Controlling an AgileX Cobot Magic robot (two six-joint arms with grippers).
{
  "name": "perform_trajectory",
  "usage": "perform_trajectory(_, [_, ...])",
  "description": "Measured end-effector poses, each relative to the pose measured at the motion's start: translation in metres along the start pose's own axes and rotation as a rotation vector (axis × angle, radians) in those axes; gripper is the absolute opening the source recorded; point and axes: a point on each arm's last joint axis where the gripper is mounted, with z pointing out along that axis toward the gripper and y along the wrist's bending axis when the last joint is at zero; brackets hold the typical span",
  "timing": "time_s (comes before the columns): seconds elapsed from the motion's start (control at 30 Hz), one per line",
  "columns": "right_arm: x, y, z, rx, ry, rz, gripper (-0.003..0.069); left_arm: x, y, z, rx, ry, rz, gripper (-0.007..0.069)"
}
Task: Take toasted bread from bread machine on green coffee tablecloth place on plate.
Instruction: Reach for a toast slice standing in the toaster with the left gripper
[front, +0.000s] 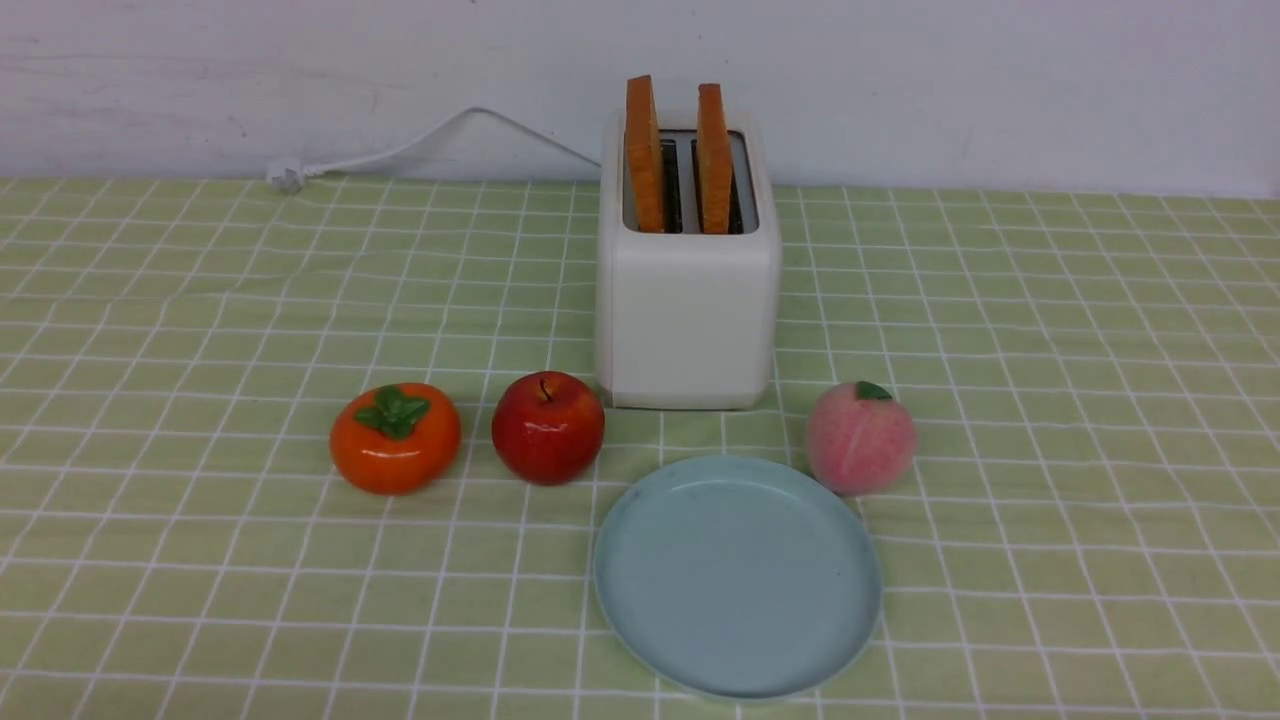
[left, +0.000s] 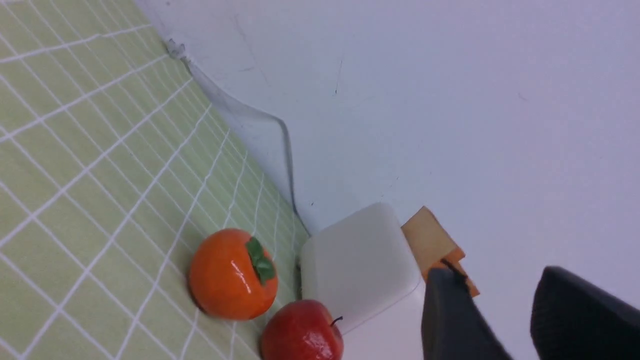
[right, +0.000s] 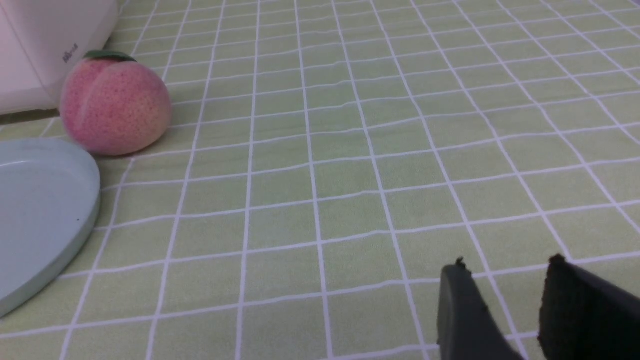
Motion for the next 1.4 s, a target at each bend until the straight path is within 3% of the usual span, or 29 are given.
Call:
perform_trajectory(0.13, [-0.003, 0.003, 0.0, -0.035, -0.042, 0.075, 0.0241, -0.001, -0.003, 0.0, 0.005, 0.009, -0.016, 0.0226])
perform_trajectory(0.2, [-0.012, 0.008, -0.001, -0.113, -0.14, 0.239, 0.0241, -0.007, -0.023, -0.002, 0.047, 0.039, 0.041, 0.0152])
perform_trajectory(0.3, [-0.025, 0.012, -0.004, -0.191, -0.264, 0.369, 0.0241, -0.015, -0.05, -0.003, 0.079, 0.112, 0.161, 0.0017])
perform_trajectory(0.37, [-0.032, 0.014, -0.007, -0.232, -0.345, 0.405, 0.0241, -0.016, -0.064, 0.0, 0.064, 0.2, 0.271, -0.0013])
perform_trajectory(0.53, [-0.045, 0.016, -0.013, -0.302, -0.483, 0.445, 0.0241, -0.015, -0.076, 0.017, -0.007, 0.375, 0.482, -0.0013])
perform_trajectory(0.67, [-0.052, 0.018, -0.018, -0.322, -0.475, 0.476, 0.0201, -0.016, -0.08, 0.041, -0.057, 0.443, 0.541, -0.0013])
perform_trajectory(0.9, [-0.115, 0.034, -0.037, -0.384, -0.383, 0.337, 0.0041, -0.022, -0.105, 0.106, -0.051, 0.51, 0.585, -0.0013])
perform_trajectory(1.03, [-0.143, 0.047, -0.035, -0.463, -0.311, 0.283, 0.0022, -0.015, -0.11, 0.137, -0.019, 0.611, 0.612, -0.0013])
perform_trajectory(1.1, [-0.155, 0.062, -0.025, -0.5, -0.176, 0.235, 0.0022, -0.01, -0.113, 0.158, 0.02, 0.665, 0.617, -0.0013])
perform_trajectory(1.27, [-0.157, 0.084, -0.009, -0.445, 0.068, 0.109, 0.0027, 0.001, -0.118, 0.184, 0.08, 0.706, 0.614, -0.0013])
perform_trajectory(1.4, [-0.156, 0.105, -0.009, -0.368, 0.332, -0.107, 0.0034, 0.03, -0.135, 0.201, 0.171, 0.709, 0.723, -0.0013])
